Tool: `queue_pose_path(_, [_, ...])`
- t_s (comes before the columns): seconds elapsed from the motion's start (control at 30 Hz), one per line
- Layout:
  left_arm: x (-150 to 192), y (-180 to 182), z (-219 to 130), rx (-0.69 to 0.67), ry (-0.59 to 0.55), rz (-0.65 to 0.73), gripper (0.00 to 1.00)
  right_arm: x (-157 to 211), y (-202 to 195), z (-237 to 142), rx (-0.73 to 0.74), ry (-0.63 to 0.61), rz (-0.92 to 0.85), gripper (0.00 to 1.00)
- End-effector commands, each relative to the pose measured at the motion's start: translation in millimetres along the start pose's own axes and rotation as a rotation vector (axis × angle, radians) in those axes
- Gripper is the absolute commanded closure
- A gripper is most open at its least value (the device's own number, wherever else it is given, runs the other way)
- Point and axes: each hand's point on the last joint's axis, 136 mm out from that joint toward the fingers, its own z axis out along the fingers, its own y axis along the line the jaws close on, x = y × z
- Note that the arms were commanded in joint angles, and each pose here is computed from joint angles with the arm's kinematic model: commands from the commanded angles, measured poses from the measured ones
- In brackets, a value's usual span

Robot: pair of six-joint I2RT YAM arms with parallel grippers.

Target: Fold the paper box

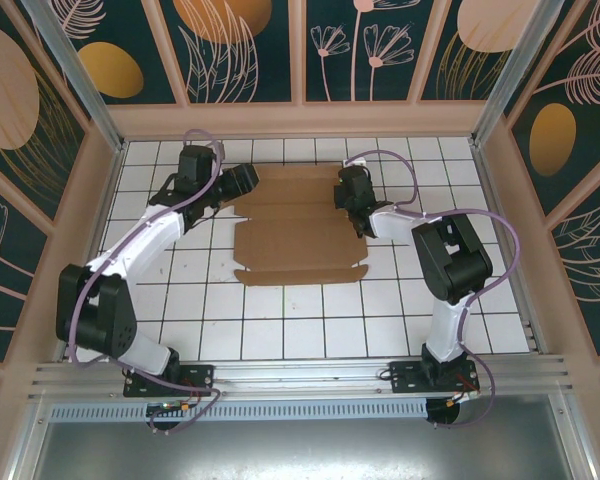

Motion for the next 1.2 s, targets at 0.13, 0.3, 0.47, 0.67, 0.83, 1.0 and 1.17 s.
queue_pose_path(0.13, [-26.8,-7.3,20.1,0.080,-0.032,-0.007,0.27,45.1,10.3,5.9,-0.050,0.151,-0.073,1.00])
queue_pose_path(0.3, [-25.1,-12.0,26.4,0.108,-0.008,-0.012,0.29,48.5,10.1,6.5,-0.046,0.160,-0.084,1.00])
queue_pose_path(0.47, [-18.2,-3.7,15.0,0.073,-0.015,-0.015,0.28,47.7,8.8,6.9,-0.041,0.159,-0.083,1.00])
queue_pose_path(0.67, [0.2,23.7,-10.5,-0.060,-0.014,-0.006,0.27,43.2,3.4,8.5,-0.005,0.165,-0.105,1.00])
queue_pose_path(0.83, [-4.6,27.1,-40.6,-0.110,-0.069,0.056,0.26,40.7,1.5,6.5,0.010,0.159,-0.133,1.00])
queue_pose_path(1.0, [-19.4,16.2,-50.3,-0.118,-0.078,0.111,0.26,43.5,4.4,6.8,-0.011,0.164,-0.142,1.00])
queue_pose_path(1.17, [-32.6,-3.8,-38.1,-0.065,-0.036,0.139,0.27,45.5,8.2,8.0,-0.026,0.171,-0.145,1.00])
